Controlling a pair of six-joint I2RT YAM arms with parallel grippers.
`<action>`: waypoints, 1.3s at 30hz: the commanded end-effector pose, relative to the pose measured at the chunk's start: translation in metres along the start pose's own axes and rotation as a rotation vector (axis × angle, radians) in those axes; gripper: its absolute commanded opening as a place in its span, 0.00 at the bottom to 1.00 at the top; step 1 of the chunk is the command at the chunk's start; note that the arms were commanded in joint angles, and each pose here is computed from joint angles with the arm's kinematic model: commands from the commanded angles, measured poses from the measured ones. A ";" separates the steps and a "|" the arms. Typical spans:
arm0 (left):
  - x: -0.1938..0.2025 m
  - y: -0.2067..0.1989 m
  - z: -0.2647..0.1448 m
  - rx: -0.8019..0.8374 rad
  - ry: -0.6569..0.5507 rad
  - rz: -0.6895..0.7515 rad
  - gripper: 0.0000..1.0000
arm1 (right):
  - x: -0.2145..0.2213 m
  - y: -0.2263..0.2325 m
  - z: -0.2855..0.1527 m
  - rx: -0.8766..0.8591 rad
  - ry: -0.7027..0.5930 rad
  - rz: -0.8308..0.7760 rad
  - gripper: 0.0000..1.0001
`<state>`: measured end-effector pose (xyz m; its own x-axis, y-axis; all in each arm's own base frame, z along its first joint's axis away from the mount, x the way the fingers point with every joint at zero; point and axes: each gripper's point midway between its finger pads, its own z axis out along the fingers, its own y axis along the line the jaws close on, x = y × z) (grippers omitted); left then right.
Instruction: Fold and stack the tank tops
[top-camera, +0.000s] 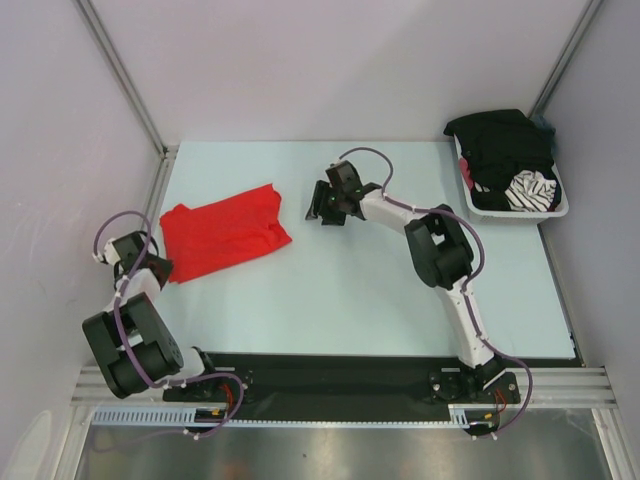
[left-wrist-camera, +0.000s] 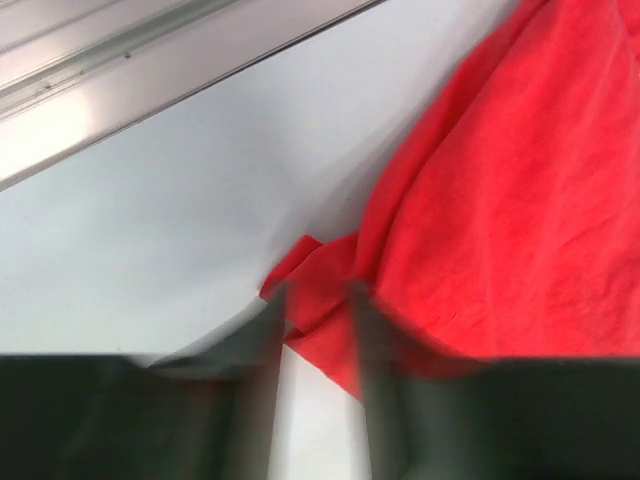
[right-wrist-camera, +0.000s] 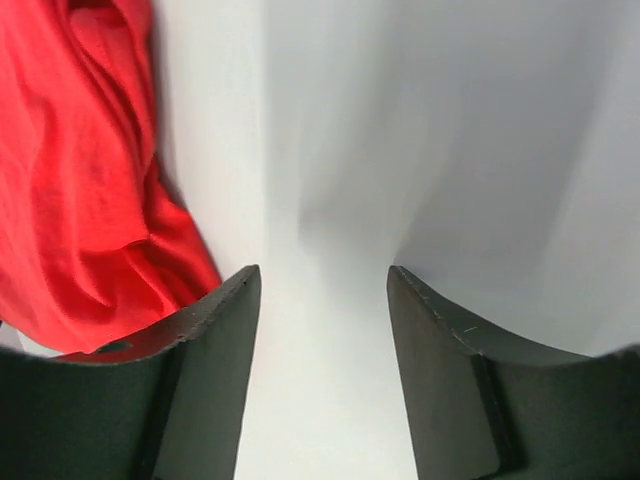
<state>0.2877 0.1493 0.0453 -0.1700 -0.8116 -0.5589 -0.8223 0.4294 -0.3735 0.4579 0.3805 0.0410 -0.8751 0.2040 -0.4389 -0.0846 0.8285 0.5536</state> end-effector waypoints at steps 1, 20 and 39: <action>-0.011 -0.003 -0.003 0.021 -0.036 -0.020 0.47 | -0.006 0.027 -0.023 -0.067 -0.030 -0.074 0.57; -0.004 -0.033 -0.018 0.210 -0.008 0.049 0.76 | 0.057 0.076 -0.011 -0.352 0.152 -0.164 0.52; 0.004 -0.045 -0.013 0.252 0.029 0.070 0.77 | 0.060 0.042 -0.006 -0.200 0.133 -0.139 0.00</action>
<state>0.3057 0.1237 0.0544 -0.2349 -0.8132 -0.5325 -0.6981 0.5224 -0.4897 0.3977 0.4385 0.0271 -0.9178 -0.0147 -0.3967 -0.2977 0.6867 0.6632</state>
